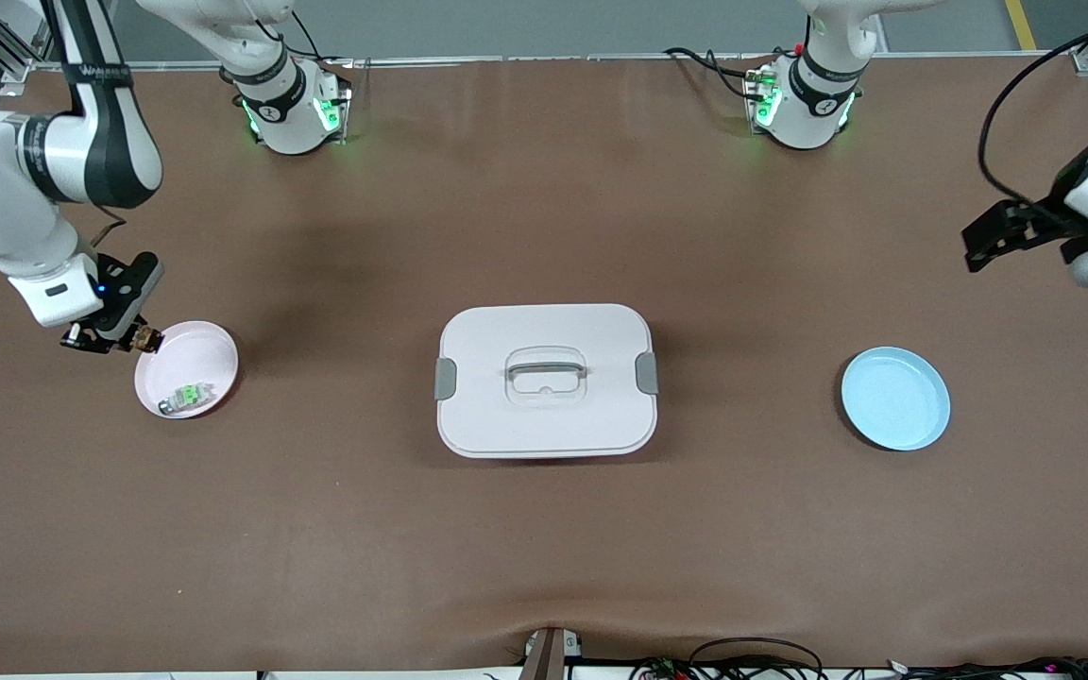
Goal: Transfer orange switch to right arm and place
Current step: 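Move the right gripper with the switch over the white plate, then lower the switch onto the white plate and open the right gripper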
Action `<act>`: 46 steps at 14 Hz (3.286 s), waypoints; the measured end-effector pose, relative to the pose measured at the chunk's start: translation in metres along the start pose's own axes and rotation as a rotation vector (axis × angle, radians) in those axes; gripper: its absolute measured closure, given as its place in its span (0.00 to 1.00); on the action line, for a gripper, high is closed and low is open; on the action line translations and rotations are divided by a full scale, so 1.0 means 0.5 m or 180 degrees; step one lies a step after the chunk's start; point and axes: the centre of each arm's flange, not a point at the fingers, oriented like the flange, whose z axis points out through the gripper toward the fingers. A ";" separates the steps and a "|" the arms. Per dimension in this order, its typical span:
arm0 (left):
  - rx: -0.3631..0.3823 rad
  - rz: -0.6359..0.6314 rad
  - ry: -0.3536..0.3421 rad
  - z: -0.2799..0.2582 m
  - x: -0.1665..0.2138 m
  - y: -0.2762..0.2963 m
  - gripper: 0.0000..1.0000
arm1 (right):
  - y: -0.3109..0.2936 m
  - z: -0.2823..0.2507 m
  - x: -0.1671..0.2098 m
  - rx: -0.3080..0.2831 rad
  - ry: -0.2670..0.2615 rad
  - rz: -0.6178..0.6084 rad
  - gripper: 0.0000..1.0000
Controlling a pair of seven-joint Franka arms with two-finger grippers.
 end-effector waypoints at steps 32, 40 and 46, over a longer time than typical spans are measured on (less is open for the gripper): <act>-0.0132 0.0019 0.0028 -0.005 -0.044 0.011 0.00 | -0.094 0.311 -0.030 0.0280 0.0123 -0.0220 0.47; -0.0132 0.0019 0.0028 -0.005 -0.044 0.011 0.00 | -0.064 0.279 -0.018 0.0114 0.0120 0.0995 0.00; -0.0131 0.0020 0.0016 -0.001 -0.044 0.012 0.00 | -0.029 0.232 0.007 0.0004 0.0200 0.3277 0.00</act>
